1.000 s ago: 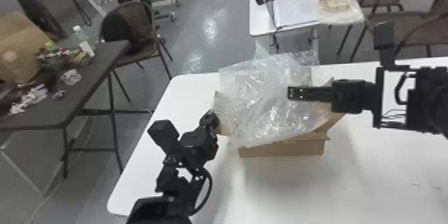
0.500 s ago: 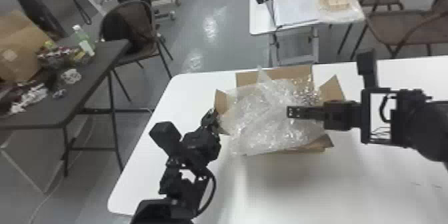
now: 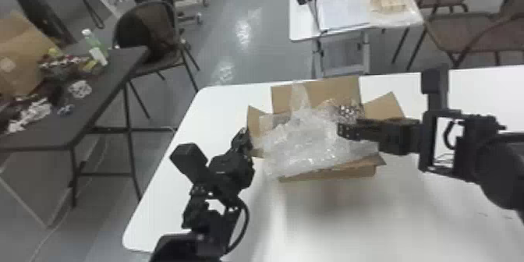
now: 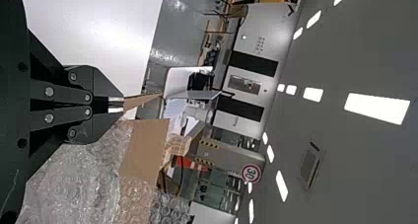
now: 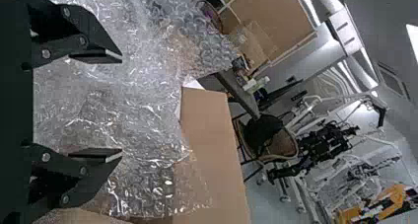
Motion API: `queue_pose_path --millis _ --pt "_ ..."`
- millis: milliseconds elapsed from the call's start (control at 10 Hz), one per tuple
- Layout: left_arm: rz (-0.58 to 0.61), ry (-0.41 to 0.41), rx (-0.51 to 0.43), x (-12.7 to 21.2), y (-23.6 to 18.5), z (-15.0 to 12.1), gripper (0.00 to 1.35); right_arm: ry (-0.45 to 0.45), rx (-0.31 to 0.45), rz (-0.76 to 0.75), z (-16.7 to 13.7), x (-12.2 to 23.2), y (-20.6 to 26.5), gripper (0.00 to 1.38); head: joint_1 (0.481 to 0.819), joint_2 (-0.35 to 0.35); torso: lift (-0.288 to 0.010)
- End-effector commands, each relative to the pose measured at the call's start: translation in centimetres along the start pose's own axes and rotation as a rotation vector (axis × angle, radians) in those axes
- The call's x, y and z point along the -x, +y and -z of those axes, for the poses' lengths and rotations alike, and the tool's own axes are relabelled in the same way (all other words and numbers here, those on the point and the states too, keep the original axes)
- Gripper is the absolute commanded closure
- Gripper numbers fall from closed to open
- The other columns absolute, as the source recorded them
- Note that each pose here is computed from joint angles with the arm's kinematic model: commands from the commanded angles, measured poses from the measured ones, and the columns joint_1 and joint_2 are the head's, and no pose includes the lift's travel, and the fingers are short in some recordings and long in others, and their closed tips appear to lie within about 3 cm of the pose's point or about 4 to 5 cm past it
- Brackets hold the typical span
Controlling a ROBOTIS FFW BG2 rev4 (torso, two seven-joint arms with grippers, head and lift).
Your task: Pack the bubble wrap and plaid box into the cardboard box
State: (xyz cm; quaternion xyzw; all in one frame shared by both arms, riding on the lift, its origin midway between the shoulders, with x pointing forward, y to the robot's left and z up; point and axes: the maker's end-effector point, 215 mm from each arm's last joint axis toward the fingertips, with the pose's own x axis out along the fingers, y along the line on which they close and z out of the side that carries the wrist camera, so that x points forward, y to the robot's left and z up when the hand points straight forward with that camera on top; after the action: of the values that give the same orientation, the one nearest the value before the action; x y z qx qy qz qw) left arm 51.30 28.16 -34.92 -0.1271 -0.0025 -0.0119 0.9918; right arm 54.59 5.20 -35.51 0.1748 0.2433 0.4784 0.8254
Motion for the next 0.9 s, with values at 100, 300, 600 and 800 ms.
queue_pose_path --millis 100,300,600,800 --pt "-0.007 0.000 0.004 0.1 0.4 0.0 1.21 -0.080 0.092 0.060 -3.7 2.5 0.1 0.13 0.695 0.331 -0.120" --pt "-0.012 -0.005 0.003 0.1 0.7 -0.2 1.21 -0.139 0.170 0.115 -6.6 5.3 0.2 0.13 0.695 0.311 -0.120" --pt "-0.023 -0.008 0.008 0.2 1.4 -0.5 1.21 -0.327 0.319 0.230 -9.7 11.3 0.0 0.14 0.683 0.279 -0.120" --pt "-0.036 -0.008 0.010 0.7 2.1 -0.4 1.21 -0.412 0.365 0.373 -8.0 16.5 -1.6 0.14 0.682 0.241 -0.120"
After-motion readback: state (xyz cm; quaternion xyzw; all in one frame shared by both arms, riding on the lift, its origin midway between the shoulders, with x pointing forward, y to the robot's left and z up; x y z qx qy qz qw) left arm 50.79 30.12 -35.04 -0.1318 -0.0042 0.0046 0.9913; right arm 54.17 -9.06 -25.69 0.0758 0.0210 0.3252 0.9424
